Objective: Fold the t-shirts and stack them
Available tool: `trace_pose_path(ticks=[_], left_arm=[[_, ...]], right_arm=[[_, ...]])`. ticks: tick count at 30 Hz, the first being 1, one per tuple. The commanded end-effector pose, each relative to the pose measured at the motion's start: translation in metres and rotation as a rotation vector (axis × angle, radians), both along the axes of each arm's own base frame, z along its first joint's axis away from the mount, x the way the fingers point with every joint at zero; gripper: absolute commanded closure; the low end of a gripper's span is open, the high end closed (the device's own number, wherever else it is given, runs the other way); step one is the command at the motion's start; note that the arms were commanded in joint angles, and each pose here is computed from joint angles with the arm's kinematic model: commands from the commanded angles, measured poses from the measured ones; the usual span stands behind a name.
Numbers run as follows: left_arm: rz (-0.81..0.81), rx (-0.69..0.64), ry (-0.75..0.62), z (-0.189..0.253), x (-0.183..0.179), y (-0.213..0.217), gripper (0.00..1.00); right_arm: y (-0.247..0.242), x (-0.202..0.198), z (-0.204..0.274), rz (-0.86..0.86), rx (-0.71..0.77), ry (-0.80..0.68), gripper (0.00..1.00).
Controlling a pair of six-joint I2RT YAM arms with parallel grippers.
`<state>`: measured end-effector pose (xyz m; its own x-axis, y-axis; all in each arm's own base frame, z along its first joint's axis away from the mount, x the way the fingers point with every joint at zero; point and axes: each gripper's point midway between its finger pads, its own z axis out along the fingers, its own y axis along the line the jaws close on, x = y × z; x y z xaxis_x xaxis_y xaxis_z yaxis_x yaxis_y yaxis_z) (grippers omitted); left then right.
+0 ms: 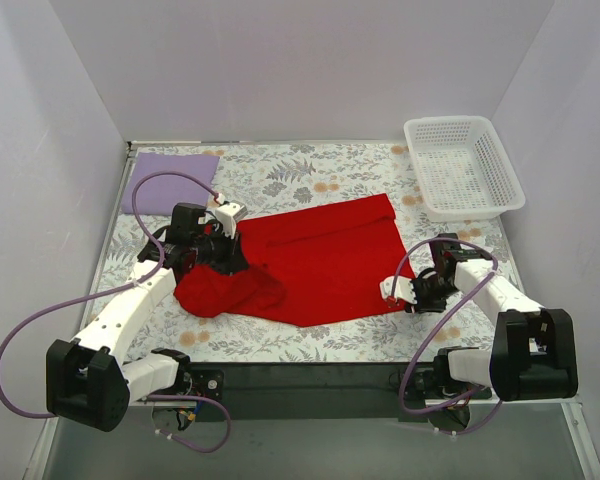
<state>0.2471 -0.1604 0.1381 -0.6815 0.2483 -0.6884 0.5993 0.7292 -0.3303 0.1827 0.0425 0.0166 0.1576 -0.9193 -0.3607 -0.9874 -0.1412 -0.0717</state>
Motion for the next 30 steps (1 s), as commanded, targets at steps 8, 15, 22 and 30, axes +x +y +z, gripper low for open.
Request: trace_pose_path(ticks=[8, 15, 22, 30], left_arm=[[-0.021, -0.022, -0.039, 0.009, -0.003, -0.003, 1.0], [-0.02, -0.025, -0.033, 0.009, -0.002, -0.004, 1.0], [-0.019, -0.026, -0.037, 0.009, -0.004, -0.003, 1.0], [-0.016, -0.027, -0.04, 0.01, -0.004, -0.003, 1.0]], right_arm=[[-0.011, 0.02, 0.013, -0.022, -0.019, -0.1, 0.64], [-0.014, 0.023, 0.009, -0.025, -0.025, -0.083, 0.63], [-0.006, 0.019, 0.002, -0.018, 0.023, -0.037, 0.63], [-0.005, 0.007, -0.013, -0.02, 0.028, 0.035, 0.74]])
